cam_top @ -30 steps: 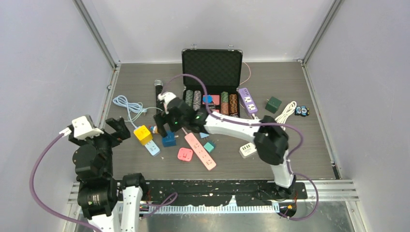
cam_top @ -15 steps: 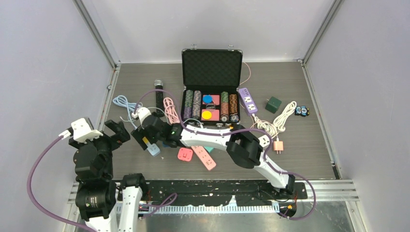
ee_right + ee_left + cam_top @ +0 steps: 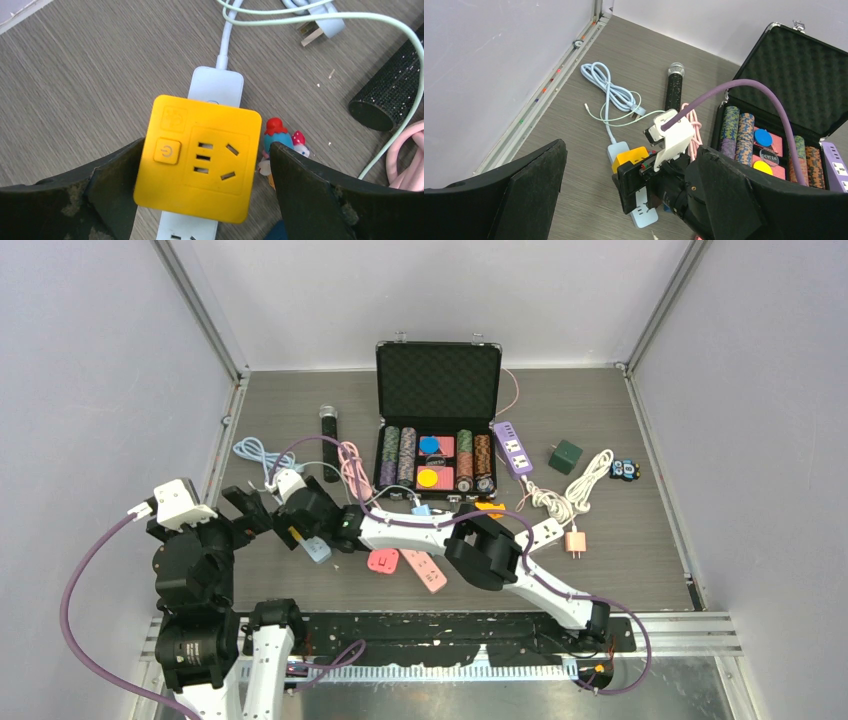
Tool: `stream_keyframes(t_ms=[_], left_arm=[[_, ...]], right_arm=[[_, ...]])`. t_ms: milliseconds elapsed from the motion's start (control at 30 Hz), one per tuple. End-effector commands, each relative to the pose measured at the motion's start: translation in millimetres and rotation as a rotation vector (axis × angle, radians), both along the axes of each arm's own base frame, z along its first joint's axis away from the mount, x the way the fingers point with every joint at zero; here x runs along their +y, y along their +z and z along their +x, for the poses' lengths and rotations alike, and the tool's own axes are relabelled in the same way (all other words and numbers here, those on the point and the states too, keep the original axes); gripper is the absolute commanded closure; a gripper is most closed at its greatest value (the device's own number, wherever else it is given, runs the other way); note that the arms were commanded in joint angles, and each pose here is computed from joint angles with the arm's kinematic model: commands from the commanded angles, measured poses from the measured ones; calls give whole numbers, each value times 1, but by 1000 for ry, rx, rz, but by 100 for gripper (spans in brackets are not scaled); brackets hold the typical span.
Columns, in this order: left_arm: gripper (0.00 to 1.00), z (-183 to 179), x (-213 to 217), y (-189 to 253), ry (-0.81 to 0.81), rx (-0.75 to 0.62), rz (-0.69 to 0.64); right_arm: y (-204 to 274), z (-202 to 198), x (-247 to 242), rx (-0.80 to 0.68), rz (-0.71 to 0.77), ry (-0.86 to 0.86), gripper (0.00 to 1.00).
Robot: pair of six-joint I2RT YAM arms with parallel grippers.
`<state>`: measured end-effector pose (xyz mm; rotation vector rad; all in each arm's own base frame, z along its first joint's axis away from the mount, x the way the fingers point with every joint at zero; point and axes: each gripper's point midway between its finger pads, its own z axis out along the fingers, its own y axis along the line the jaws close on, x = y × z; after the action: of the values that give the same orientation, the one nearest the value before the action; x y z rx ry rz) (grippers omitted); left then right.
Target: Insert the plug
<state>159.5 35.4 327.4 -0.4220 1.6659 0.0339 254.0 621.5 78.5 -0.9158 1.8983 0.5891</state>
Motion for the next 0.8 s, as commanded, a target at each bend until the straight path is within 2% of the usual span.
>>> stream_keyframes(t_ms=[0, 67, 300, 367, 467, 567, 767], left_arm=[[0, 3, -2, 14, -32, -28, 46], [0, 3, -1, 14, -26, -30, 48], [0, 3, 1, 14, -15, -26, 59], [0, 2, 2, 14, -15, -27, 63], [0, 2, 2, 14, -12, -24, 65], [0, 1, 2, 15, -13, -24, 68], [0, 0, 3, 17, -10, -30, 71]], right_arm=[[37, 0, 21, -88, 80, -36, 10], [30, -5, 22, -100, 57, -45, 15], [6, -9, 15, -104, -18, -62, 48], [-2, -10, 13, -99, -39, -62, 62], [-9, -9, 8, -99, -61, -64, 90], [-20, -7, 1, -99, -121, -67, 95], [-59, -16, -15, -60, -242, -15, 95]])
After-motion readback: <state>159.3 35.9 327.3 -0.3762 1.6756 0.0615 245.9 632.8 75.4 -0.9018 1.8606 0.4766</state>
